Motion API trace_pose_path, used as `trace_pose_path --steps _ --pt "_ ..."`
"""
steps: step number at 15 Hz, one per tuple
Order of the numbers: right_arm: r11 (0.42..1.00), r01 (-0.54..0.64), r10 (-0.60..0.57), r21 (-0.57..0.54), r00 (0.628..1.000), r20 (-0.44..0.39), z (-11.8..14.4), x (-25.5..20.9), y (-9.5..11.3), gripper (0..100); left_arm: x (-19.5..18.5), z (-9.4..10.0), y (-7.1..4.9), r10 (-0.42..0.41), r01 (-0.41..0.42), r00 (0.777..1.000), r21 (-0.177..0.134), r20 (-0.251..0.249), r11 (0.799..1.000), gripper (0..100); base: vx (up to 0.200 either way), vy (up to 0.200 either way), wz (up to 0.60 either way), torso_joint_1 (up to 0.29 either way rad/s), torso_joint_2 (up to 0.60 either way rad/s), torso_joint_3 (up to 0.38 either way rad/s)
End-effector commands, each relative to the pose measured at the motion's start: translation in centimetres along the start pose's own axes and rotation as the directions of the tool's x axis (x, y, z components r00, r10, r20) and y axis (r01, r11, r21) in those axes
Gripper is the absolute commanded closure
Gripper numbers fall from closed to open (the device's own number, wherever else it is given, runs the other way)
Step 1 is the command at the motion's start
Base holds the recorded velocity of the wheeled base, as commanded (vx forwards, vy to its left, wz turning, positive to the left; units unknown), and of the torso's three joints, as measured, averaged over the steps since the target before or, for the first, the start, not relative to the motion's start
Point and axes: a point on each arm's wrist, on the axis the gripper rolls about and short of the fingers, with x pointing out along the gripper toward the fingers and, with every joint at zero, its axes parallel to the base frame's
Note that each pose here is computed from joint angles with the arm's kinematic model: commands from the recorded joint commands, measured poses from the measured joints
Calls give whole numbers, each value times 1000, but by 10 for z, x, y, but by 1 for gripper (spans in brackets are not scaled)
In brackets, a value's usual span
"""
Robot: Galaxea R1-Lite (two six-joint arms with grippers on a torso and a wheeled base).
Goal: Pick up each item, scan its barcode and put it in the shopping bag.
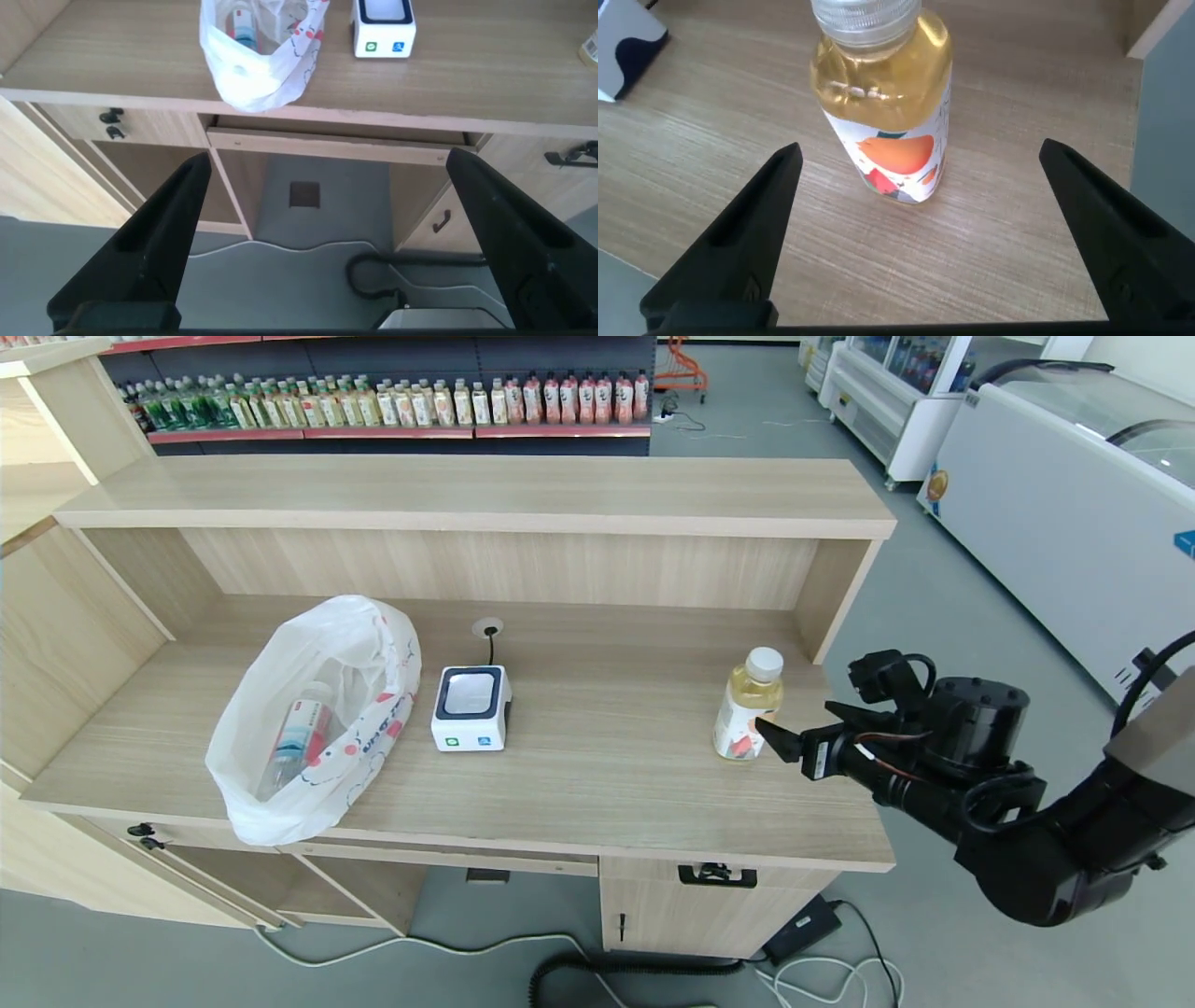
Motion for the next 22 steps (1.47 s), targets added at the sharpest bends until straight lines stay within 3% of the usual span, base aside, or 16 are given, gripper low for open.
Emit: trace_pose_path --steps 1,13,14,17,22 --pt "1000 1 -1 -8 1000 1 -8 21 5 0 0 0 0 0 0 1000 0 0 1000 0 0 0 0 0 0 0" --pt "998 -41 43 -45 998 49 -32 83 19 0 0 0 0 0 0 1000 0 0 1000 0 0 0 0 0 0 0" --pt "998 -40 43 -46 997 70 -36 97 20 100 0 0 0 0 0 1000 0 0 1000 0 0 0 0 0 0 0" --pt "997 -55 60 -50 993 104 -33 110 28 100 0 0 0 0 0 1000 0 0 1000 0 0 0 0 0 0 0" --pt "997 -53 58 -57 994 91 -29 99 27 100 0 0 0 0 0 1000 0 0 1000 0 0 0 0 0 0 0"
